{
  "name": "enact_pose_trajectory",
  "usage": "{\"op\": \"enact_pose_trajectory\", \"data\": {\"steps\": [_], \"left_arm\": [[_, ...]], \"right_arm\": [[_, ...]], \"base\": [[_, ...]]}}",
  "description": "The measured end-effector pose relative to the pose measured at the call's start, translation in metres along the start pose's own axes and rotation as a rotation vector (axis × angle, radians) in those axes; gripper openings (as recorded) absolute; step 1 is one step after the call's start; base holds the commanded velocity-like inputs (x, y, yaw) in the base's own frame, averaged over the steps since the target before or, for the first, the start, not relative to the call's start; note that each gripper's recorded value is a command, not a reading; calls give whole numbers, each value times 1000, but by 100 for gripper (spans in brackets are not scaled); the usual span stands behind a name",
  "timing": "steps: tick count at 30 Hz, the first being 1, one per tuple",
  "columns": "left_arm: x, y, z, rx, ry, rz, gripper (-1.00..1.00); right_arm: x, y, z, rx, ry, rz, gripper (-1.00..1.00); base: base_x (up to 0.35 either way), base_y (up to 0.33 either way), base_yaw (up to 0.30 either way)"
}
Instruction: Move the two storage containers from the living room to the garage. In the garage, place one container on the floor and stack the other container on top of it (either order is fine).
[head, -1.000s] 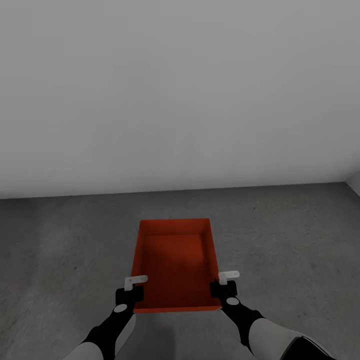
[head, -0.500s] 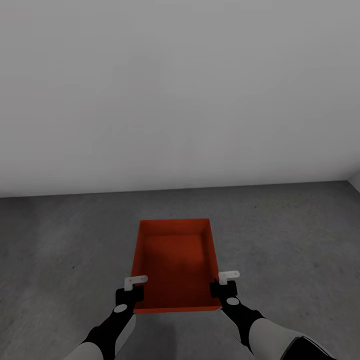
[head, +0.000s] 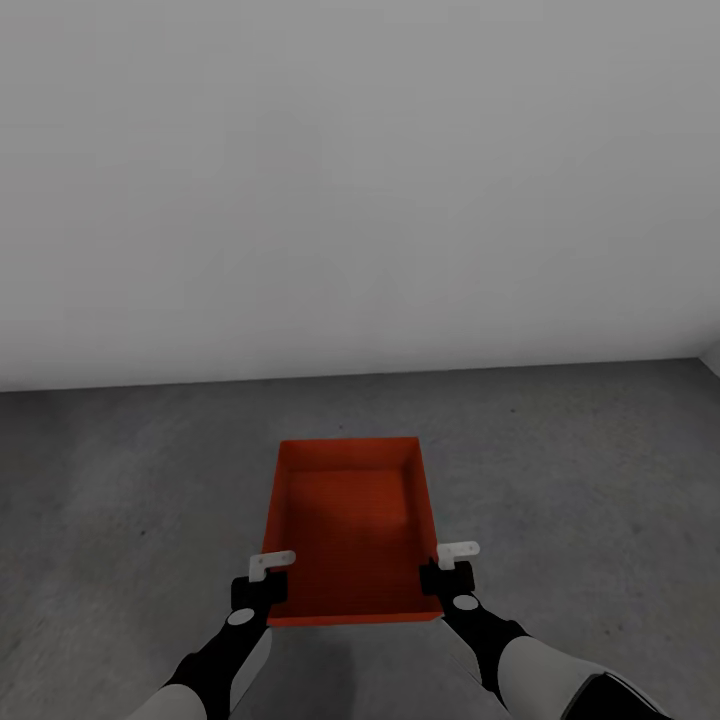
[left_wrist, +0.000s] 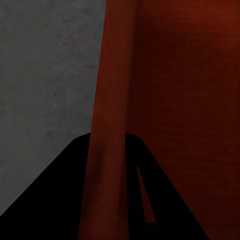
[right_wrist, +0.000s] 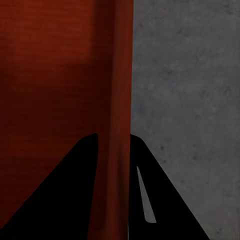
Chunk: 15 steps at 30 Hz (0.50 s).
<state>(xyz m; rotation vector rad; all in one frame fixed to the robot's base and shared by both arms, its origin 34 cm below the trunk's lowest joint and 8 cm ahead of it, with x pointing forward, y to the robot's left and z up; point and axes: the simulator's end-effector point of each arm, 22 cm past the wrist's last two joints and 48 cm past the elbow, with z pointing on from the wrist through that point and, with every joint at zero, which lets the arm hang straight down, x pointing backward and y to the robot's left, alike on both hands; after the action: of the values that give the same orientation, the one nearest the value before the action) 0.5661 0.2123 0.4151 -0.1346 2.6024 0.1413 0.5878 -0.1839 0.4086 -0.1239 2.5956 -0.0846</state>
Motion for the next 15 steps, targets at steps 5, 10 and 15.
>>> {"op": "enact_pose_trajectory", "data": {"steps": [5, 10, 15], "left_arm": [[5, -1, 7, 0, 0, 0, -100], [10, -1, 15, 0, 0, 0, -100], [16, -2, 22, 0, 0, 0, -100]], "right_arm": [[5, 1, 7, 0, 0, 0, -100], [10, 2, 15, 0, 0, 0, -100], [16, 3, 22, 0, 0, 0, -100]], "base": [[0, 0, 0], [0, 0, 0], [0, 0, 0]]}}
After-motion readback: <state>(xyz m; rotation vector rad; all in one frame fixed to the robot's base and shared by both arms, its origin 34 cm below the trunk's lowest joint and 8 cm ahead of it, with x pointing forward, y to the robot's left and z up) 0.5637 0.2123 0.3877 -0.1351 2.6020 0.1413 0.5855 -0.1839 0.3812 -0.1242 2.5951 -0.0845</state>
